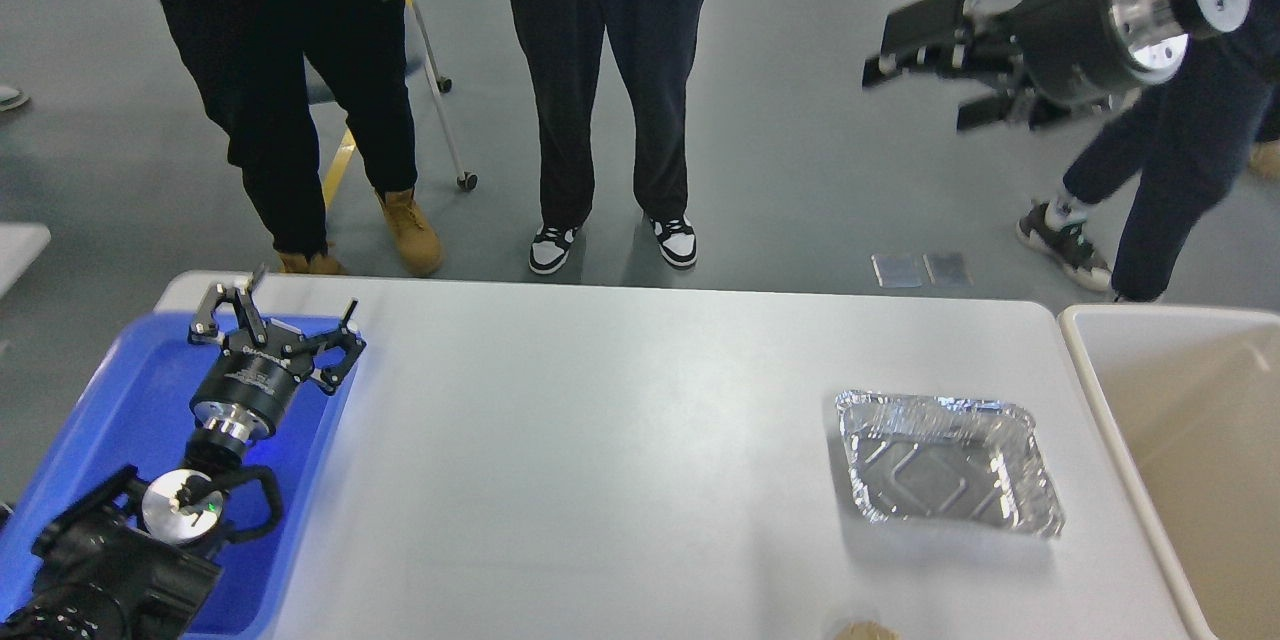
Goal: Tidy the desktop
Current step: 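Bring the right gripper back down over the foil tray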
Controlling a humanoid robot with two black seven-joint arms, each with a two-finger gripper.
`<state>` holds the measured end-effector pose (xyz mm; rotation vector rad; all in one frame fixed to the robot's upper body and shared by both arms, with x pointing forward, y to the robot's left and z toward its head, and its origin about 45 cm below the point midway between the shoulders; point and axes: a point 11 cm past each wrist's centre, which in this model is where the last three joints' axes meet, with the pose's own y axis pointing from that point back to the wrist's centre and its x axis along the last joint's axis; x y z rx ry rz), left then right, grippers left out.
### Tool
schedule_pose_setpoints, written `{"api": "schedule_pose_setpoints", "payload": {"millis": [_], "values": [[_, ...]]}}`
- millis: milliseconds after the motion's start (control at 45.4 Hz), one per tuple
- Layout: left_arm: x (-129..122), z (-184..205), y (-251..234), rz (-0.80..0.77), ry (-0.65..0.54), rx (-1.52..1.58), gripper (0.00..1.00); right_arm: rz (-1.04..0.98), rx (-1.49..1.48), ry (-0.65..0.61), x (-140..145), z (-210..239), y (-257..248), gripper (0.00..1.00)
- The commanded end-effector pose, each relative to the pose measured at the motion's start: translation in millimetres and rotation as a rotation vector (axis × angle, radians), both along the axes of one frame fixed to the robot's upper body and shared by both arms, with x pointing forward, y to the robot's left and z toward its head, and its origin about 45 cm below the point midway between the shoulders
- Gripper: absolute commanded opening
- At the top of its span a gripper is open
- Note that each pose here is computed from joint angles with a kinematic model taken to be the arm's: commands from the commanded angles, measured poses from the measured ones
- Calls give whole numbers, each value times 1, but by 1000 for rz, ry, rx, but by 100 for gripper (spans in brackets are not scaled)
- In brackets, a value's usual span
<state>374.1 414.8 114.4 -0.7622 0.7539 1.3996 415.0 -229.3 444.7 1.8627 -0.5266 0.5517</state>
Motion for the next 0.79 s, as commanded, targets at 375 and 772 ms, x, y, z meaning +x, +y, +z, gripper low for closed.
{"api": "schedule_pose_setpoints", "payload": {"millis": [375, 772], "values": [[0, 0, 0, 0, 0, 0, 100, 165, -491, 165, -43, -50, 9, 100], [0, 0, 0, 0, 0, 0, 100, 107, -459, 269, -49, -77, -1, 100]]}}
